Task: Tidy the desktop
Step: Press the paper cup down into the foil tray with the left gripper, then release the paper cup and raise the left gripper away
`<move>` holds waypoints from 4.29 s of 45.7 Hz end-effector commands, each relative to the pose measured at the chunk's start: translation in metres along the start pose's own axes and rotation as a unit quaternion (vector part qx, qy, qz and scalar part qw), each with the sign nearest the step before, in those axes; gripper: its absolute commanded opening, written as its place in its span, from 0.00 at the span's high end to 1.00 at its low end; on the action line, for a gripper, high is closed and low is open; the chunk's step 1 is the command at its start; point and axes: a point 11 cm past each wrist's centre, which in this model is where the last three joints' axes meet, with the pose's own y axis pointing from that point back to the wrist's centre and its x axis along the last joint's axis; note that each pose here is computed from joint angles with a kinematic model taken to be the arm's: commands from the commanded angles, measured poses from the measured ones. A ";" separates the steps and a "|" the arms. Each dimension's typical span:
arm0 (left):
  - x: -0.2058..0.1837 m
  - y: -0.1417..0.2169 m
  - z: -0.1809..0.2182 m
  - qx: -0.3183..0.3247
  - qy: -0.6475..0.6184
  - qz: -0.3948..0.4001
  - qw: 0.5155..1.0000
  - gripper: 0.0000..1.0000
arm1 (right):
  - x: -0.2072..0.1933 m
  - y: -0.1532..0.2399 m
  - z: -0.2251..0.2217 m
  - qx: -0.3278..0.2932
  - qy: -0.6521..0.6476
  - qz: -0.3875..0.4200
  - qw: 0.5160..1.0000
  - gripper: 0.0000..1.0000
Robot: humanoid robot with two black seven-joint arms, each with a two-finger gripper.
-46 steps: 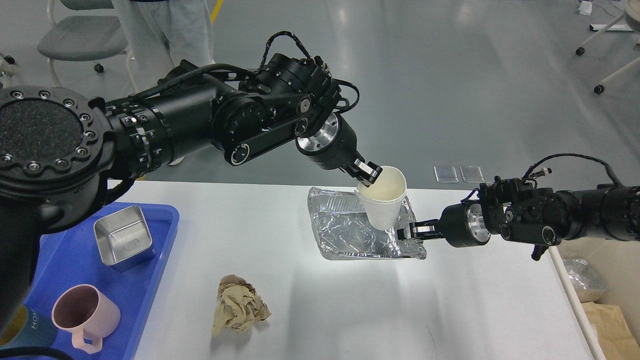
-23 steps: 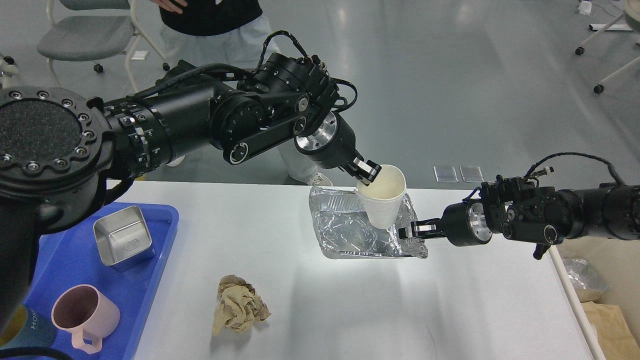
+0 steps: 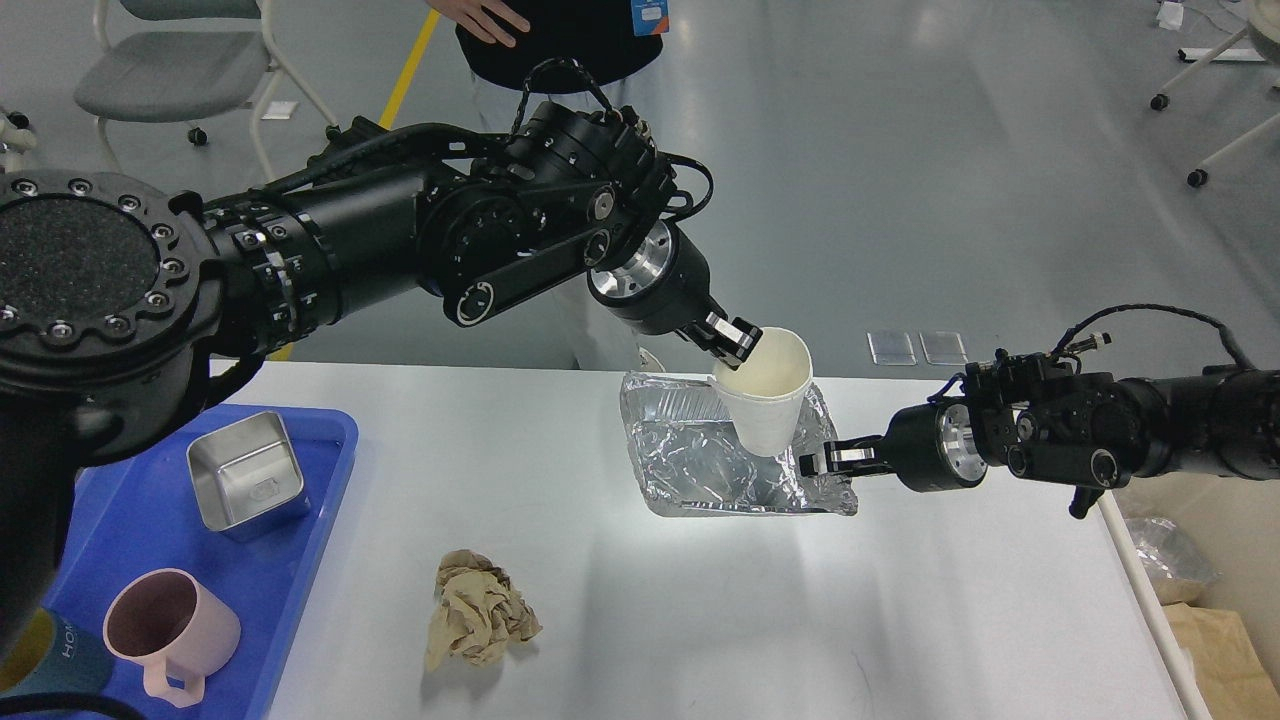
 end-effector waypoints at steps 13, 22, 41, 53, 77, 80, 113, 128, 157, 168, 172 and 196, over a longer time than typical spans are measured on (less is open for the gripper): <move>-0.001 0.002 -0.001 0.000 0.002 -0.005 1.000 0.04 | 0.001 0.004 0.004 -0.004 -0.004 0.004 1.000 1.00; 0.002 0.006 -0.001 -0.001 0.005 -0.003 1.000 0.04 | 0.001 0.005 0.005 -0.004 -0.005 0.004 1.000 1.00; 0.004 0.007 -0.003 0.006 0.007 0.003 1.000 0.04 | 0.002 0.009 0.009 -0.007 -0.008 0.009 1.000 1.00; 0.005 0.007 -0.002 -0.003 0.011 0.007 1.000 0.04 | 0.004 0.010 0.008 -0.007 -0.007 0.010 1.000 1.00; 0.009 0.001 0.000 -0.002 0.005 0.033 0.999 0.04 | 0.008 0.011 0.005 -0.005 -0.006 0.008 1.000 1.00; 0.010 0.001 0.001 -0.005 0.007 0.037 0.999 0.04 | 0.008 0.011 0.005 -0.005 -0.006 0.008 1.000 1.00; 0.001 0.014 0.002 -0.011 0.031 -0.032 0.999 1.00 | 0.010 0.010 0.001 -0.003 -0.001 0.008 1.000 1.00; 0.019 0.013 0.000 -0.013 0.028 0.045 0.999 0.15 | 0.011 0.011 0.001 -0.004 -0.001 0.010 1.000 1.00; 0.026 0.024 0.007 -0.040 0.046 0.052 0.997 0.03 | 0.010 0.011 0.000 -0.002 -0.002 0.007 1.000 1.00; 0.015 0.064 -0.056 -0.007 0.100 0.070 0.992 0.04 | 0.010 0.010 -0.001 -0.001 -0.001 0.008 1.000 1.00; -0.005 0.065 -0.089 0.007 0.130 0.080 0.988 0.04 | 0.010 0.010 -0.001 -0.001 -0.002 0.007 1.000 1.00; -0.123 0.096 -0.157 0.056 0.095 0.125 0.986 0.07 | 0.006 0.008 0.002 -0.001 -0.005 0.006 1.000 1.00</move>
